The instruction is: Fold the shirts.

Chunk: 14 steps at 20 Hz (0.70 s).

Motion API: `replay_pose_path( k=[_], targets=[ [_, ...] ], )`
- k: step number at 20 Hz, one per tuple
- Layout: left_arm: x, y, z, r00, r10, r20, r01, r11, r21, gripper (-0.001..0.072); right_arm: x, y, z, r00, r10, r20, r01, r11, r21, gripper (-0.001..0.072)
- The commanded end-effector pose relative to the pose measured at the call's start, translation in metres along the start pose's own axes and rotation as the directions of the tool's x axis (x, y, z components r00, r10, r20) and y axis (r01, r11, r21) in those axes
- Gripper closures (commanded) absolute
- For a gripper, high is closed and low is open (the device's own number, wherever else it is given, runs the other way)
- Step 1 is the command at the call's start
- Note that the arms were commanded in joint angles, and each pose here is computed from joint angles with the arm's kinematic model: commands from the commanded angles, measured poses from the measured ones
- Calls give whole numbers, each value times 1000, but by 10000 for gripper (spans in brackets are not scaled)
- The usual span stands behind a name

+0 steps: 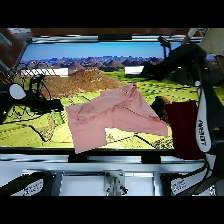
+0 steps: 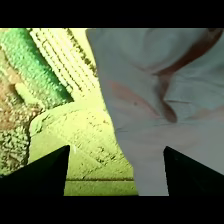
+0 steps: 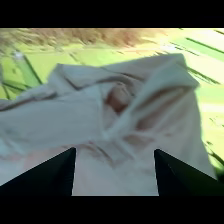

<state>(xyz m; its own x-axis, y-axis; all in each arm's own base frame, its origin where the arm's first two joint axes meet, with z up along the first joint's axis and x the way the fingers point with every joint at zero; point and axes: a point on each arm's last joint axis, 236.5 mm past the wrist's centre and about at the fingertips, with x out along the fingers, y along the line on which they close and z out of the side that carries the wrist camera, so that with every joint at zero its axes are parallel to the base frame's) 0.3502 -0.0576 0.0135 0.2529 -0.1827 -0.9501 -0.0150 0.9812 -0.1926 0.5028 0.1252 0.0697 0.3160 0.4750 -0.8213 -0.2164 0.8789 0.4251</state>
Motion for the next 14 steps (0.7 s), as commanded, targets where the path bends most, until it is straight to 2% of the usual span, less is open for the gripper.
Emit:
replay_pose_path(
  k=[1,2,3,5,7,11,14],
  targets=[
    [-6,34,-30,990,-42,-133,35,998,-49,6,-57,-74,-71,955,-153,-253,176,982,69,118],
    [2,36,-38,986,-81,-144,69,994,-88,124,-67,-82,-93,942,-110,-317,155,980,121,118],
    [12,35,-45,982,-119,-146,102,988,-117,138,-74,-85,-111,934,-57,-352,124,977,171,117],
    [36,26,-57,970,-199,-136,176,970,-165,137,-84,-93,-136,939,18,-344,84,956,280,117],
    [57,12,-64,953,-271,-133,244,951,-189,136,-89,-104,-160,944,26,-329,97,932,350,118],
    [82,-4,-60,917,-375,-132,338,910,-239,137,-93,-111,-186,957,10,-291,108,916,386,117],
    [94,-2,-62,913,-380,-147,342,910,-234,137,-94,-111,-188,956,6,-292,112,917,384,118]
  ],
)
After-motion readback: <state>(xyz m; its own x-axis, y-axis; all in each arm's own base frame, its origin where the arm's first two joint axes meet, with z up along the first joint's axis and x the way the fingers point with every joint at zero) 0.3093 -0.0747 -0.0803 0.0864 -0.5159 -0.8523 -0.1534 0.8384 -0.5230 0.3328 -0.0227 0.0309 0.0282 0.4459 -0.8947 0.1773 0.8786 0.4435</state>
